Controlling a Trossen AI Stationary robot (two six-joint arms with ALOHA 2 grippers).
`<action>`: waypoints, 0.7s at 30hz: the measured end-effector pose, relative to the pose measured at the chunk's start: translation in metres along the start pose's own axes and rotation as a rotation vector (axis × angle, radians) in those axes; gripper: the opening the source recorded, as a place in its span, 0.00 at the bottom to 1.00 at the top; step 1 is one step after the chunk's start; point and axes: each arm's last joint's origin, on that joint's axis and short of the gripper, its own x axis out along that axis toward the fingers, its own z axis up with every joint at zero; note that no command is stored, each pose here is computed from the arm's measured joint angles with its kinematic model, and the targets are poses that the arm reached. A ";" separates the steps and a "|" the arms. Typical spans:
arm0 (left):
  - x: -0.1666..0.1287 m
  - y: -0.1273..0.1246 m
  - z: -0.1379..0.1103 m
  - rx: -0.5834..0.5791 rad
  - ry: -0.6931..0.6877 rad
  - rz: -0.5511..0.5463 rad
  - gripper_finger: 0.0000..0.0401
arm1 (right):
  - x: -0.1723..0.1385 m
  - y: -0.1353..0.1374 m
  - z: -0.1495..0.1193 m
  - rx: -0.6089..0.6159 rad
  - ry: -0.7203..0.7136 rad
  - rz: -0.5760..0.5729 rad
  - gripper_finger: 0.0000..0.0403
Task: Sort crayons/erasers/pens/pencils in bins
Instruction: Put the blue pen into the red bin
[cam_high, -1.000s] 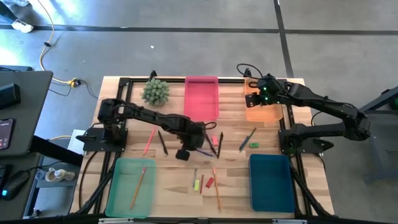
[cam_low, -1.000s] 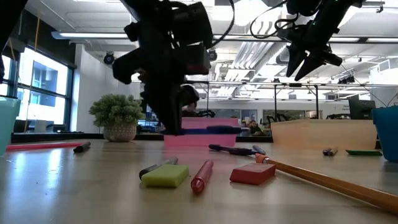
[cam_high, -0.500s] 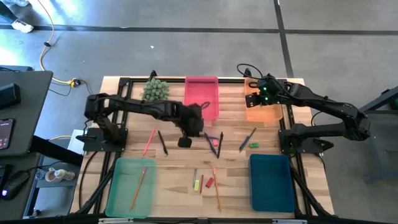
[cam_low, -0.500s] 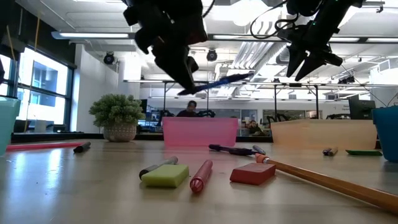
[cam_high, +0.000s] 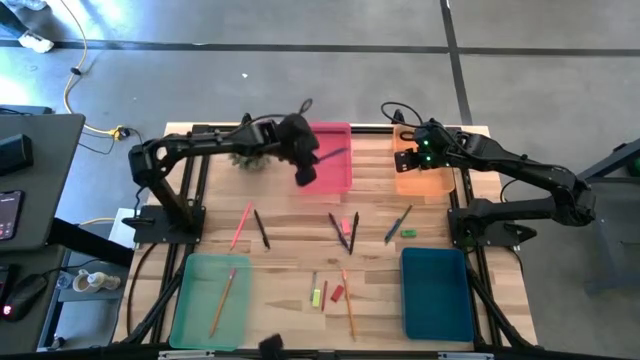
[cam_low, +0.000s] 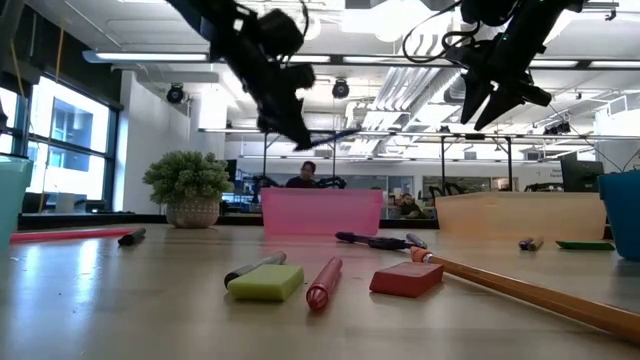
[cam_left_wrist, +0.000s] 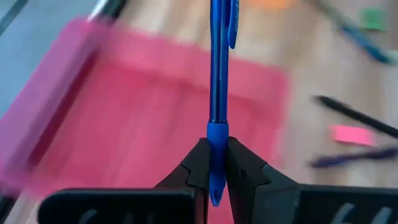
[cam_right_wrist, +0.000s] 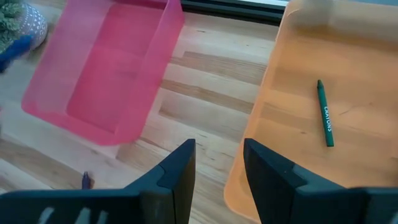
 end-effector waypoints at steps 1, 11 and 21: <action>0.002 0.006 -0.002 -0.044 0.013 0.031 0.04 | 0.000 0.000 0.000 0.006 -0.003 -0.003 0.32; 0.026 0.035 -0.012 -0.407 0.039 0.120 0.04 | 0.000 -0.001 0.001 0.021 -0.045 -0.050 0.32; 0.034 0.024 -0.012 -0.493 0.042 0.127 0.04 | 0.000 -0.002 0.002 -0.075 -0.062 -0.070 0.32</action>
